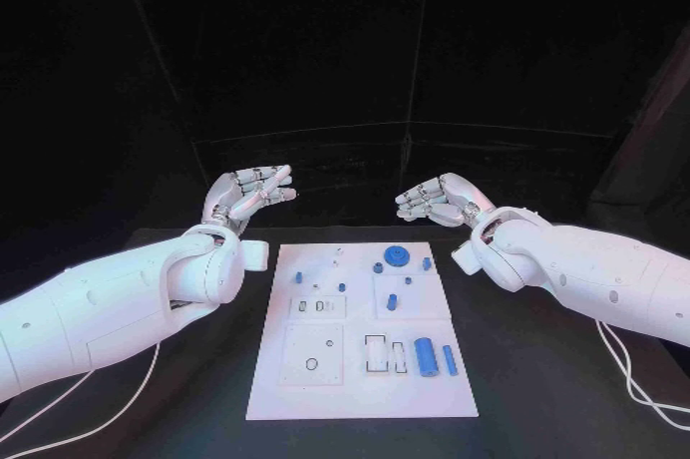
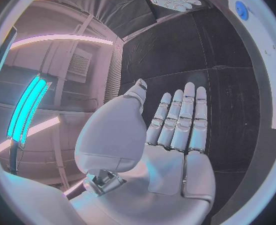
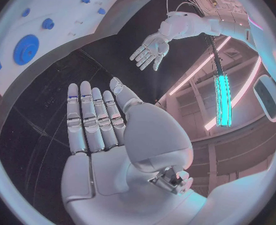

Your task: Assemble the parts on the task board

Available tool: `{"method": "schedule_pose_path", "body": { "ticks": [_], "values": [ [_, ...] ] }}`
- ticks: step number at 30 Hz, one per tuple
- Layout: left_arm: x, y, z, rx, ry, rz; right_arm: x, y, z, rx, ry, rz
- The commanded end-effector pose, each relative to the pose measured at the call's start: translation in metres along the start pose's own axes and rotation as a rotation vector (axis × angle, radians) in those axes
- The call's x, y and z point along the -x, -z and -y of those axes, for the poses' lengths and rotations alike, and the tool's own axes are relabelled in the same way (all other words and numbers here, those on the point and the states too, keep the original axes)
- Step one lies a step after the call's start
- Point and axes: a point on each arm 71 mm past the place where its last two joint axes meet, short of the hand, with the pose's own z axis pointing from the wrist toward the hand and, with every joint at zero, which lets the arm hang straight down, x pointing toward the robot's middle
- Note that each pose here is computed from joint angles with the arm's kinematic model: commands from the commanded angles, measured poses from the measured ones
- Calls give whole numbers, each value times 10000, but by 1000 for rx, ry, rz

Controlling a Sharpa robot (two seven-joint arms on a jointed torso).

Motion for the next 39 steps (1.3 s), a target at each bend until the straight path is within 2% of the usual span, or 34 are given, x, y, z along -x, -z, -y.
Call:
{"method": "schedule_pose_path", "body": {
  "ticks": [1,5,12,20,28,39],
  "values": [
    [-60,42,55,-18,18,-75,11,-21,-58,37,205,-47],
    [-82,109,94,-17,41,-113,-6,-40,-97,46,337,-101],
    [-141,210,140,-9,73,-168,-126,-71,-135,20,577,-208],
    [-250,301,188,-6,97,-231,-210,-121,-192,-19,791,-273],
    [-304,333,205,-2,101,-254,-279,-163,-247,-14,856,-282],
    [-290,335,205,2,98,-256,-344,-192,-292,-1,871,-295]
  ]
}}
